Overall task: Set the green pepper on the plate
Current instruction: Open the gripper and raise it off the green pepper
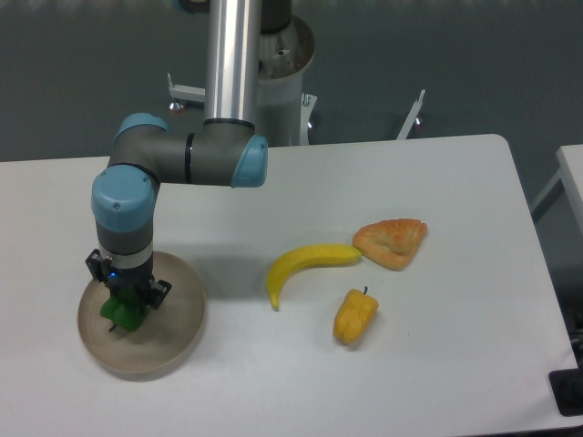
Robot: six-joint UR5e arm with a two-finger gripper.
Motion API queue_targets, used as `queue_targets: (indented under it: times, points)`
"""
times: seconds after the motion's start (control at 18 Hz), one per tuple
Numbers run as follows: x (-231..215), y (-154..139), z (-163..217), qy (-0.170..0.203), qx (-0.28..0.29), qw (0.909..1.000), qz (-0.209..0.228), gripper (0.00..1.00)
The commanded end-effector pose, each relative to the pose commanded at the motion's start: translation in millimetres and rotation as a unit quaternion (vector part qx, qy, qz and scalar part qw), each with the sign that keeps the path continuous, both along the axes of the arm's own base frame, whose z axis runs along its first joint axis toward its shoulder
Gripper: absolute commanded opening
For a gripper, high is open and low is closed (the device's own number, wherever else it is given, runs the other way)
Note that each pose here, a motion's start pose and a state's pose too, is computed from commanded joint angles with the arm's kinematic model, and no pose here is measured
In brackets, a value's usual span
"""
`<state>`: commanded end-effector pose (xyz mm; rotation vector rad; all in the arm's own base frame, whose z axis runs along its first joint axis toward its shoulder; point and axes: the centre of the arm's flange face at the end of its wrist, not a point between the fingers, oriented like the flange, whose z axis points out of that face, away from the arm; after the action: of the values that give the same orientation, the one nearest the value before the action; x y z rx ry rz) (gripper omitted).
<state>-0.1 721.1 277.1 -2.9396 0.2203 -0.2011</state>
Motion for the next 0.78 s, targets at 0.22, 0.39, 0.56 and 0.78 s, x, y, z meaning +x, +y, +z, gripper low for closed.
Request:
queue_targets:
  times: [0.22,0.39,0.56,0.78]
  points:
    - [-0.7,-1.9,4.9,0.001,0.002,1.0000,0.000,0.96]
    - [-7.9,-4.9,17.9,0.003,0.011,0.9999,0.005,1.00]
    - [-34.9,-9.9,35.4,0.012,0.020,0.9997,0.010,1.00]
    - [-85.1,-16.6,55.1,0.039,0.037,0.9985,-0.011,1.00]
